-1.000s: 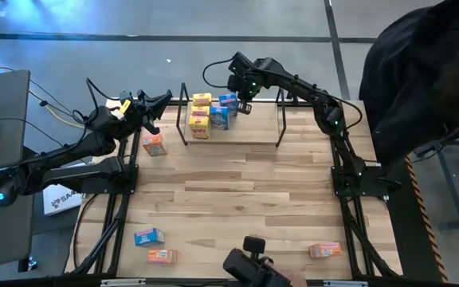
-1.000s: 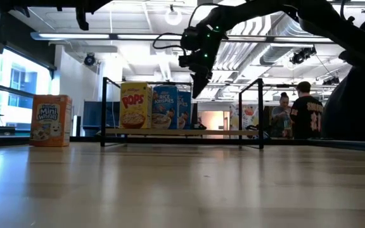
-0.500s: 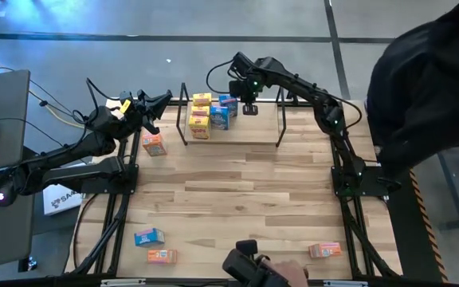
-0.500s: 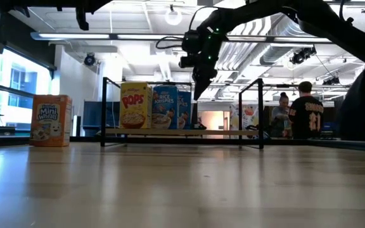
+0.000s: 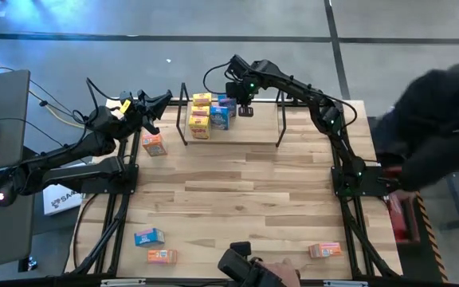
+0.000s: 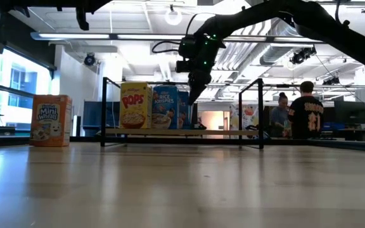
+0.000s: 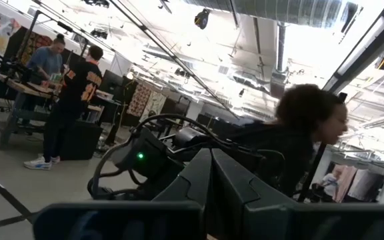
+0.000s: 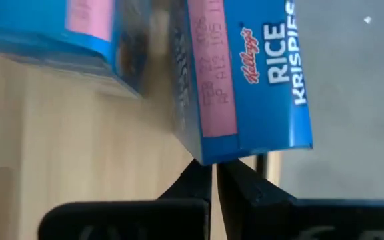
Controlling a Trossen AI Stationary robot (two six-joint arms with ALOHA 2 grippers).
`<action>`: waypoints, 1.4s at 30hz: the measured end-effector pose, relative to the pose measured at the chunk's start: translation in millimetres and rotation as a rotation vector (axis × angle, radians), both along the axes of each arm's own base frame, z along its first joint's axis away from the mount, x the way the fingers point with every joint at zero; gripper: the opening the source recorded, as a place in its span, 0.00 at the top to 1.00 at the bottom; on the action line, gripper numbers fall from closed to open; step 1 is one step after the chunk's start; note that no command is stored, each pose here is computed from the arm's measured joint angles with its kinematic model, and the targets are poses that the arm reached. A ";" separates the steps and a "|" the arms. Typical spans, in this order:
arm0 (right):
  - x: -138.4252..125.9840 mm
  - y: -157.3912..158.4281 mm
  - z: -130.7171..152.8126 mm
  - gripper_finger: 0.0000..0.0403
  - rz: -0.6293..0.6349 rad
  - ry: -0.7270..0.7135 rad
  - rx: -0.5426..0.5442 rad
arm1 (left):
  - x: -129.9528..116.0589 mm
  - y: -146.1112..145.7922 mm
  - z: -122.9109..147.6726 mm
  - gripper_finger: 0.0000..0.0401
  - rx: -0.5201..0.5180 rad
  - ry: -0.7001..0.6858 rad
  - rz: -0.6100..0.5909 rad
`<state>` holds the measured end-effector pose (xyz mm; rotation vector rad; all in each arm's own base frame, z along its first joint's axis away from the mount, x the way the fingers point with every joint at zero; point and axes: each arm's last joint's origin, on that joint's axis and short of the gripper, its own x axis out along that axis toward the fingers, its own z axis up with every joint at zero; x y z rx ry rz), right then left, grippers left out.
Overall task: Stack cereal on shelf
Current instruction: Adjust the blue cereal box on the shelf, then put the blue cereal box on the shelf aligned with the other blue cereal boxes
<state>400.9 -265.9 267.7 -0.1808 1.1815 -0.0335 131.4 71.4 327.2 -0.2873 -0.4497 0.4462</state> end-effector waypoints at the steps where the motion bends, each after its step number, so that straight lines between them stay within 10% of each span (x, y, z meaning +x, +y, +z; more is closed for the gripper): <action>1: 1.4 2.0 0.1 1.00 0.010 -0.007 0.009 | 0.0 0.0 0.0 0.99 0.000 0.000 0.000; 31: 15.0 8.1 5.0 1.00 -0.065 0.015 -0.208 | 0.0 0.0 0.0 0.99 0.000 0.000 0.000; 42: -26.5 7.6 23.4 1.00 -0.293 0.073 0.114 | -0.8 -0.6 -0.4 0.99 0.034 0.028 0.010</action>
